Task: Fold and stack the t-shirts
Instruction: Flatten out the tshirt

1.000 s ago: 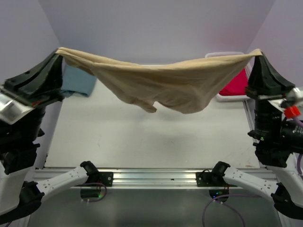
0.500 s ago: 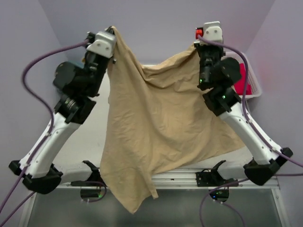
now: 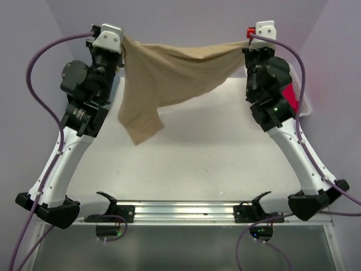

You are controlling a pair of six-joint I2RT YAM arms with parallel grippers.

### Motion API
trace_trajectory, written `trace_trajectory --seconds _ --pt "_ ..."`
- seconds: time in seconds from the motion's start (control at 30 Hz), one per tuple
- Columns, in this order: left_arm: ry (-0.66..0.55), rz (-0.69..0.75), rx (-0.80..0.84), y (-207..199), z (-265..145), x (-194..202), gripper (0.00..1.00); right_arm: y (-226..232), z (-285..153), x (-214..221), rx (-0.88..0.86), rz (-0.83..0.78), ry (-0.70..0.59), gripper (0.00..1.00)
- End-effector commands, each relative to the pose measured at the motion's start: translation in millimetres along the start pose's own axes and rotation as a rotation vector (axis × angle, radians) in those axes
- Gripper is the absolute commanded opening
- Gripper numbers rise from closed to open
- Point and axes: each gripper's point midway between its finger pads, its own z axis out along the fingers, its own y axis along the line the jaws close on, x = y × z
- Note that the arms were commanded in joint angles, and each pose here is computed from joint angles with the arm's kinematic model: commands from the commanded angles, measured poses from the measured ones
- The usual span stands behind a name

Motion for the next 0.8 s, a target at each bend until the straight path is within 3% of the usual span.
trace_trajectory --seconds 0.0,0.23,0.43,0.57,0.77 --pt "-0.232 -0.113 -0.046 42 -39 -91 0.00 -58 -47 -74 0.007 0.189 -0.223 0.00" --pt "-0.324 -0.201 0.021 54 -89 -133 0.00 -92 -99 -102 -0.071 0.263 -0.336 0.00" --pt "-0.344 -0.232 0.015 65 -105 -149 0.00 -100 -101 -104 -0.050 0.270 -0.313 0.00" --pt "-0.286 -0.211 -0.014 63 -84 -138 0.00 -93 -78 -93 0.000 0.234 -0.210 0.00" --pt "-0.089 -0.122 -0.037 29 -10 -65 0.00 -47 -21 -45 0.052 0.080 -0.002 0.00"
